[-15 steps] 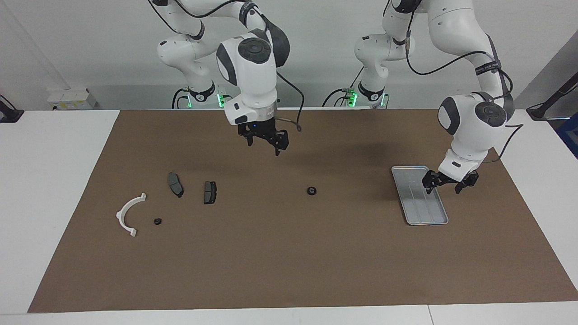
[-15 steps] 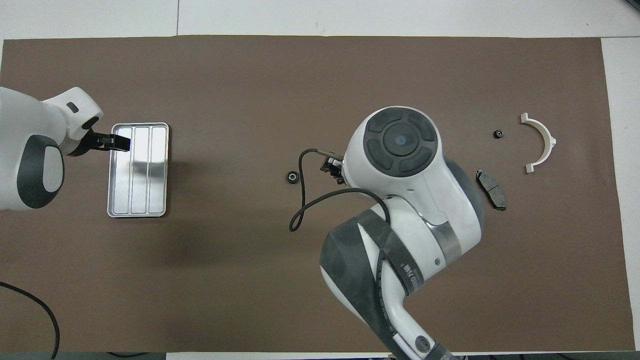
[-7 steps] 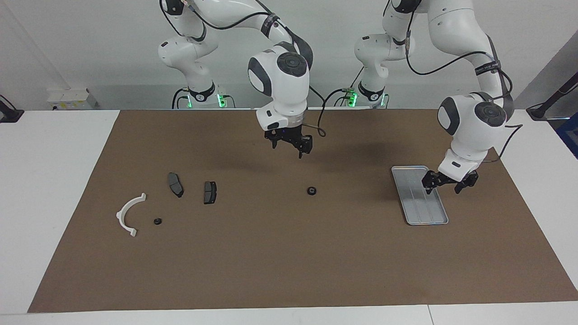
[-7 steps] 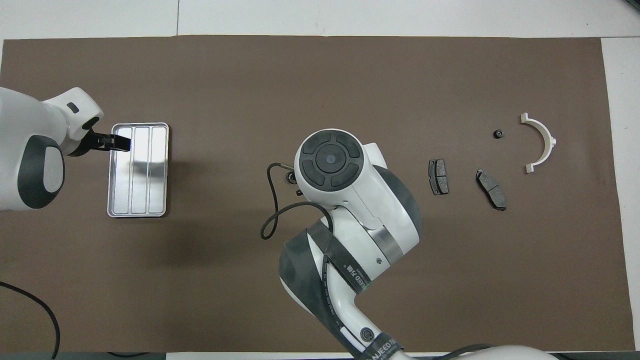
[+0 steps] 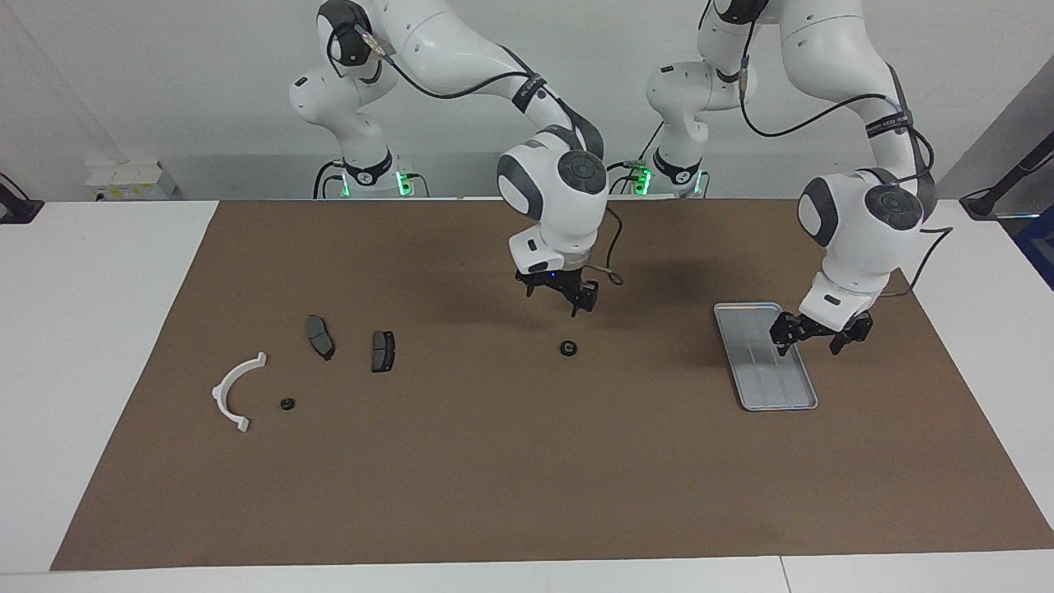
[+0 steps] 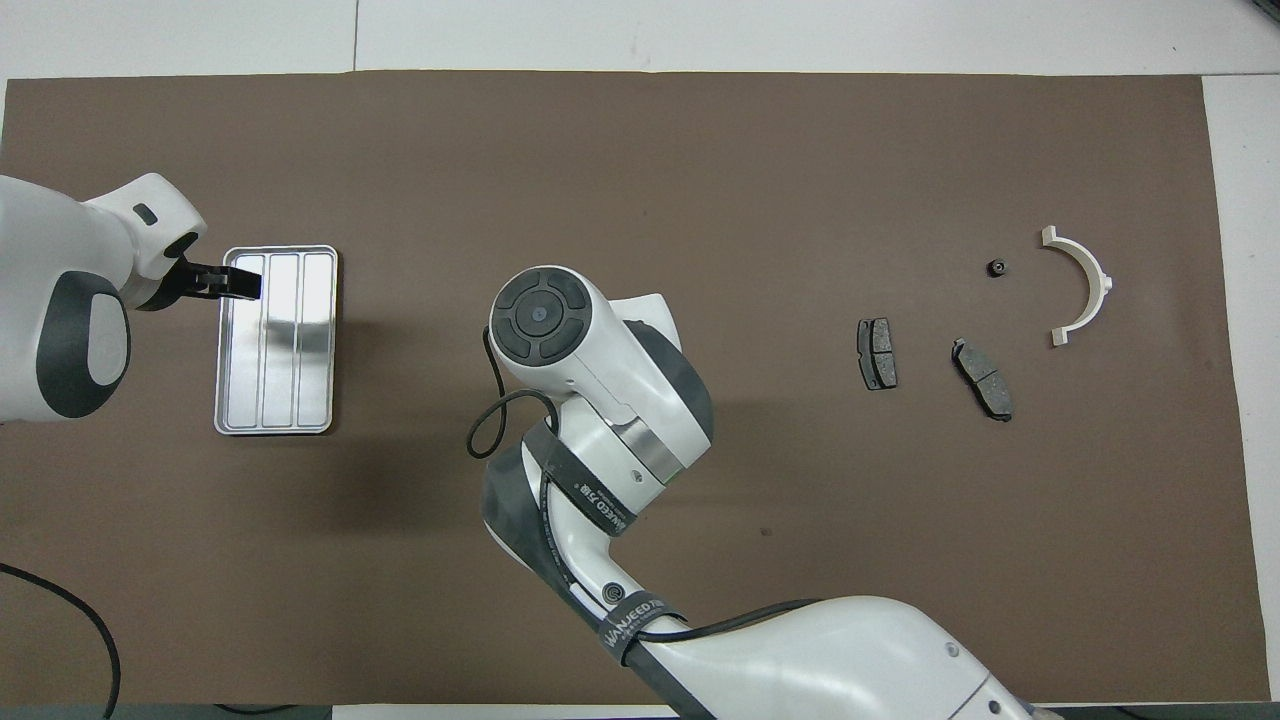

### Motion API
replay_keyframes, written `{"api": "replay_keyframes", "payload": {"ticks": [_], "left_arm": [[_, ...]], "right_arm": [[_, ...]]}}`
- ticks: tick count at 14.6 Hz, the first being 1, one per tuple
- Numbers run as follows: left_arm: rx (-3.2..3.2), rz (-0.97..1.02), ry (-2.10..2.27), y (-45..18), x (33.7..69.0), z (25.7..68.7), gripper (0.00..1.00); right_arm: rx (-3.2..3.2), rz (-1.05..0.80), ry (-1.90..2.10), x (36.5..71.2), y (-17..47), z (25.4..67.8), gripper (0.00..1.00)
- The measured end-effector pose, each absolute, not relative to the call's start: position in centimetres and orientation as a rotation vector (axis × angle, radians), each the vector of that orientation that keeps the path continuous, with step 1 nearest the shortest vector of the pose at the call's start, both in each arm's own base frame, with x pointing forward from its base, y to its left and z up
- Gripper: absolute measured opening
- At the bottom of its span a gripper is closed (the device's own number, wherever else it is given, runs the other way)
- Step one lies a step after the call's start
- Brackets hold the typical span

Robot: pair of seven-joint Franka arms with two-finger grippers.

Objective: Place bearing gear from tray to pile

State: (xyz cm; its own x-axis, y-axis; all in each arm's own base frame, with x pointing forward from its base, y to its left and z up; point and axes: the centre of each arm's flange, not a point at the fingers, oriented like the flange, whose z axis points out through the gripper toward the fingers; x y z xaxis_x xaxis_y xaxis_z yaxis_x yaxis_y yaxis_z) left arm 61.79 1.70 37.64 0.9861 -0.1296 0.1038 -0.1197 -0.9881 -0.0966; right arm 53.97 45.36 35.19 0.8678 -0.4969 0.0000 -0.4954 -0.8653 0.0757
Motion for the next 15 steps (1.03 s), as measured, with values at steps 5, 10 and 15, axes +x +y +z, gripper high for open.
{"api": "replay_keyframes", "payload": {"ticks": [5, 10, 15], "left_arm": [[-3.042, -0.167, 0.191, 1.4, 61.8, 37.6, 1.0], [-3.043, -0.169, 0.19, 1.2, 61.8, 37.6, 1.0], [-3.042, -0.169, 0.188, 1.3, 61.8, 37.6, 1.0]], "right_arm": [[3.008, 0.046, -0.836, 56.3, 46.5, 33.2, 1.0], [3.031, 0.112, -0.826, 57.1, 46.8, 31.4, 1.0], [3.036, 0.127, -0.826, 57.3, 46.6, 29.5, 1.0]]}}
